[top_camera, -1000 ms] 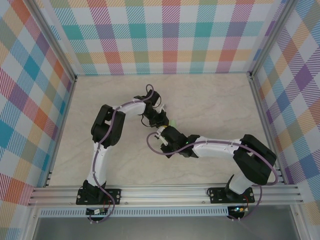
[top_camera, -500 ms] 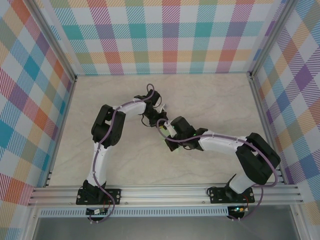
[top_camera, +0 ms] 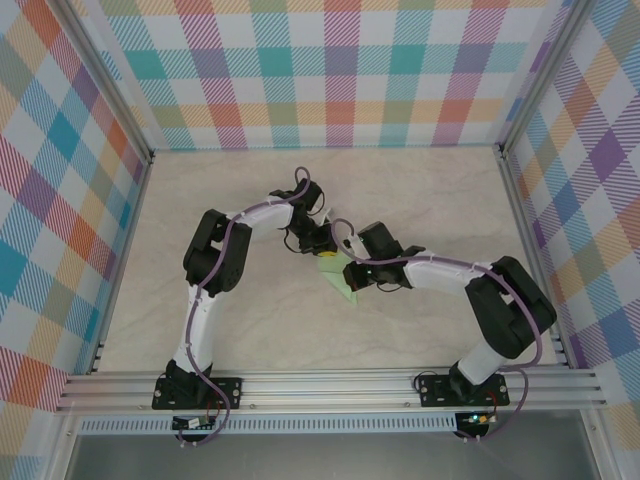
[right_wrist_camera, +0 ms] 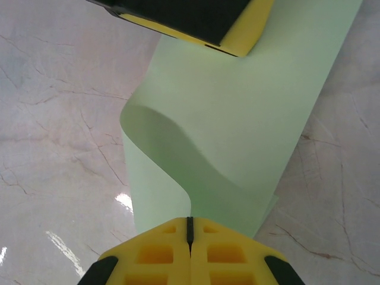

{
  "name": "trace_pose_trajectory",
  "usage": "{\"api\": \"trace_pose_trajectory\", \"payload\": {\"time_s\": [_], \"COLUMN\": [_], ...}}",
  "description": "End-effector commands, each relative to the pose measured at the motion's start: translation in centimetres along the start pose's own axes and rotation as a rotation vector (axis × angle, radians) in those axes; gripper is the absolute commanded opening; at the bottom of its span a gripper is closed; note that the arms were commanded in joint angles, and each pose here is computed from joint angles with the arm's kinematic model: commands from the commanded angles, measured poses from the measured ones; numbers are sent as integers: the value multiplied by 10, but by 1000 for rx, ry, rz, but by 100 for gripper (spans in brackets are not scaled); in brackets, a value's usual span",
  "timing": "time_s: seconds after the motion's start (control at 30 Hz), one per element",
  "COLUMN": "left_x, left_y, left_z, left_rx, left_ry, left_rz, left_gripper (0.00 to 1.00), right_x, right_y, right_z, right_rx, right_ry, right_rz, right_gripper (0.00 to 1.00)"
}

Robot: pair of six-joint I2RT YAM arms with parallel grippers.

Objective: Fold a paper plane with a square sheet of paper (fold left side to right side)
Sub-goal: Third fold the triangle at the center of the table.

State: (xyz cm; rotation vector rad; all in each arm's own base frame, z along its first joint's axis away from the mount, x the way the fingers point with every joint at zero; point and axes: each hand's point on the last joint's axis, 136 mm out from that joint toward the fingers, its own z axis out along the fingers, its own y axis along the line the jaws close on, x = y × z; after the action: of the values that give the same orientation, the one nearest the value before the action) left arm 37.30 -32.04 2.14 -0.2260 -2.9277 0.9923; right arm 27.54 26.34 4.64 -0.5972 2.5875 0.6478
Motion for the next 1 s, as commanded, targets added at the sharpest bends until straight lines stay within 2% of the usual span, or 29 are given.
{"api": "trace_pose_trajectory", "payload": {"time_s": [0.0,0.97], "left_x": [15,17], "left_y": [9,9], "left_z": [16,17], "left_rx": [-54,-64], "left_ry": [59,63], "left_rz": [4,3], "left_gripper": [9,8], "right_x": [-7,-8], "right_y": [3,-20], "right_z": [3,15], "right_rx": [-22,17], "right_ry": [14,36], "right_rz": [32,110], "right_gripper": [0,0]}}
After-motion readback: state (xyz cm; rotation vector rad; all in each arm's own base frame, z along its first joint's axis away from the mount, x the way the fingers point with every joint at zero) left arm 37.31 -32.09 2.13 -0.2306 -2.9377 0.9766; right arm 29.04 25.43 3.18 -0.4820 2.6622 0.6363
